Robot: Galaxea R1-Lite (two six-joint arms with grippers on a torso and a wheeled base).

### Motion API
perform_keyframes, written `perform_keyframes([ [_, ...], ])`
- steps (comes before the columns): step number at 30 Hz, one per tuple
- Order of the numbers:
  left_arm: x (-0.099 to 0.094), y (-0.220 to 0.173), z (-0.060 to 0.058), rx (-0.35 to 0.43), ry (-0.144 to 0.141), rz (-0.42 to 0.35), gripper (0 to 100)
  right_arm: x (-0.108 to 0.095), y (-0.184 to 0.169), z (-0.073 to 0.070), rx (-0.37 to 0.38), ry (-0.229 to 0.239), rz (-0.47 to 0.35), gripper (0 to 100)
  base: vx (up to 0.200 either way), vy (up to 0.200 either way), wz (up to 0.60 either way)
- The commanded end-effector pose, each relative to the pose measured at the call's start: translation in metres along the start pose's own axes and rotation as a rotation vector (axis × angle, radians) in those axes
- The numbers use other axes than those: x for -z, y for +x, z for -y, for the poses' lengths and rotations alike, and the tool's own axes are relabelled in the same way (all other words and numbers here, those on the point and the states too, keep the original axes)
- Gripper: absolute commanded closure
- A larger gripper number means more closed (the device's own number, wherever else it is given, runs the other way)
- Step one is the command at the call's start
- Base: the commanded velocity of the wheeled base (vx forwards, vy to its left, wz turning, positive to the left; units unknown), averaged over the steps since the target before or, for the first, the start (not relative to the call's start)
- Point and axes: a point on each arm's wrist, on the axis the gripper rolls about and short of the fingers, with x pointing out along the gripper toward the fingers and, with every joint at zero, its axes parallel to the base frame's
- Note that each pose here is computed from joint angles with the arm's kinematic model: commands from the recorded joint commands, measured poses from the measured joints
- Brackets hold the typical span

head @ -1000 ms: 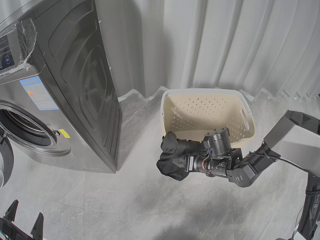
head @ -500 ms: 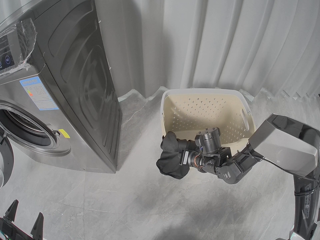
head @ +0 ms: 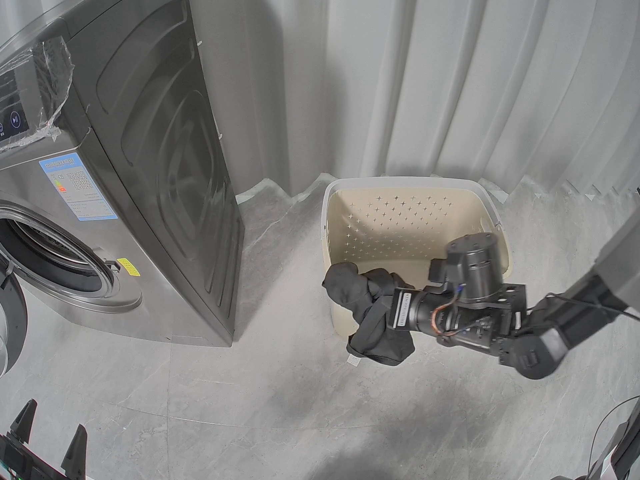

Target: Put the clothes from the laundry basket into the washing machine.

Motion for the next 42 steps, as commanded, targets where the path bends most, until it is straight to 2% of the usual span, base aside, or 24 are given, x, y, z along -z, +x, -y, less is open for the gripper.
perform_keyframes([
  [1,0.005,0.0,0.0,-0.001,0.005,-0.005,0,-0.027,-0.148,-0.011,-0.217,-0.08,0.227,100,0.0,0.0,0.0],
  [2,0.005,0.0,0.0,-0.001,0.005,-0.005,0,-0.026,-0.151,-0.011,-0.223,-0.083,0.229,100,0.0,0.0,0.0],
  [4,0.005,0.0,0.0,-0.001,0.027,-0.001,0,-0.034,-0.191,-0.011,-0.337,-0.111,0.298,100,0.0,0.0,0.0],
  [5,0.004,0.0,0.0,-0.001,0.03,0.0,0,-0.035,-0.194,-0.011,-0.347,-0.116,0.306,100,0.0,0.0,0.0],
  [8,0.005,0.0,0.0,0.0,0.032,-0.002,0,-0.038,-0.208,-0.014,-0.391,-0.177,0.347,100,0.0,0.0,0.0],
  [11,0.004,0.0,0.0,0.0,0.03,0.0,0,-0.035,-0.214,-0.015,-0.418,-0.203,0.35,100,0.0,0.0,0.0],
  [18,0.004,0.0,0.0,0.0,0.027,-0.002,0,-0.033,-0.214,-0.015,-0.419,-0.238,0.353,100,-0.2,0.0,0.0],
  [23,0.005,0.0,0.0,0.0,0.015,-0.003,0,-0.032,-0.214,-0.015,-0.421,-0.253,0.351,100,-0.2,0.0,0.0],
  [29,0.005,0.0,0.0,0.002,0.015,-0.005,0,-0.025,-0.214,-0.017,-0.45,-0.275,0.33,100,0.0,0.0,0.0],
  [32,0.005,0.0,0.0,0.002,0.015,-0.006,0,-0.022,-0.214,-0.018,-0.471,-0.281,0.313,100,0.0,0.2,0.0],
  [42,0.005,0.0,0.0,0.002,0.01,-0.005,0,-0.022,-0.211,-0.017,-0.454,-0.277,0.31,100,0.0,0.2,0.0],
])
